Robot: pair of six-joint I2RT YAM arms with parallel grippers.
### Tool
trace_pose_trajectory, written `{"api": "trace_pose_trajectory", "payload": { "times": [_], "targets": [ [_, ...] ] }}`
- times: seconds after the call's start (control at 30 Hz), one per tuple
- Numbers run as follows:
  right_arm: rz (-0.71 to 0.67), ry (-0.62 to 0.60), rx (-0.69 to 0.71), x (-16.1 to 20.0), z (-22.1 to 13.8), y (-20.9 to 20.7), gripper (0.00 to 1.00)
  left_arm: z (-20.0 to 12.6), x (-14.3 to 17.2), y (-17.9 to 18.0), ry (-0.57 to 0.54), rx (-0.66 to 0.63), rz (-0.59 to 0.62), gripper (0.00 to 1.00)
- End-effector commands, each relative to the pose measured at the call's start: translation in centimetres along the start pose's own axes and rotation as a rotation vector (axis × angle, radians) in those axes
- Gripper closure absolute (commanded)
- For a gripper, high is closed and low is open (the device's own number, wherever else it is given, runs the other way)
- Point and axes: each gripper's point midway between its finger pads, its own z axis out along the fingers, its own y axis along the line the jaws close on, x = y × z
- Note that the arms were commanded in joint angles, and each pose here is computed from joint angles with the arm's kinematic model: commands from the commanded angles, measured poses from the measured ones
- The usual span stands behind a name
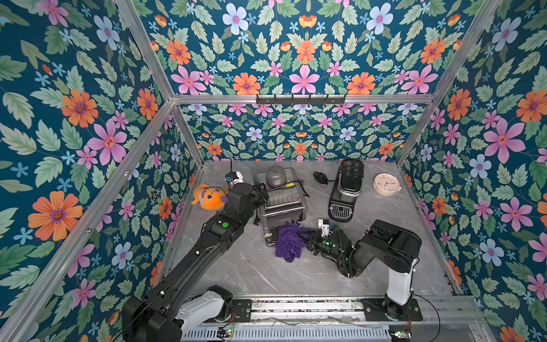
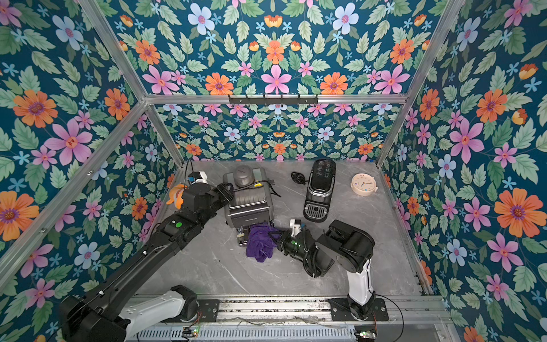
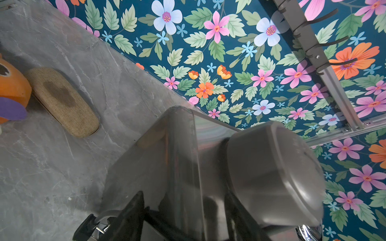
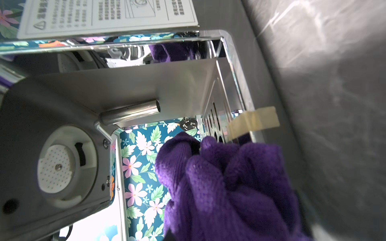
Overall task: Wipe the surface of a coffee machine
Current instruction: Wipe the dirt from the surface of the coffee machine.
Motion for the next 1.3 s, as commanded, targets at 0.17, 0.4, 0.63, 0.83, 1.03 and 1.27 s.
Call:
{"api": "trace_pose_trajectory", "payload": {
  "times": [0.17, 0.4, 0.63, 0.83, 1.03, 1.27],
  "targets": [
    [-0.033, 0.016, 0.062, 0.9, -1.8, -1.0, 1.0, -0.9, 1.4, 1.1, 0.1, -0.061, 0.089, 0.4],
    [-0.093, 0.052, 0.107, 2.1, -3.6, -1.0, 1.0, -1.8, -0.4, -0.1, 0.063, -0.04, 0.1, 0.4],
    [-0.219, 0.054, 0.253, 2.3, -6.3, -0.2, 1.0, -2.7, -1.4, -0.8, 0.045, -0.033, 0.111, 0.41],
    [-0.42, -0.011, 0.414, 1.4, -12.6, 3.9, 1.0, -4.6, -4.1, -1.7, -0.025, -0.039, 0.15, 0.41],
    [-0.595, -0.067, 0.543, 0.7, -20.9, 10.4, 1.0, -6.1, -7.0, -4.7, -0.083, 0.03, 0.204, 0.41],
    [-0.862, -0.102, 0.695, -2.5, -23.8, 20.5, 1.0, -3.0, -6.6, -12.1, -0.013, 0.226, 0.26, 0.44]
  ]
}}
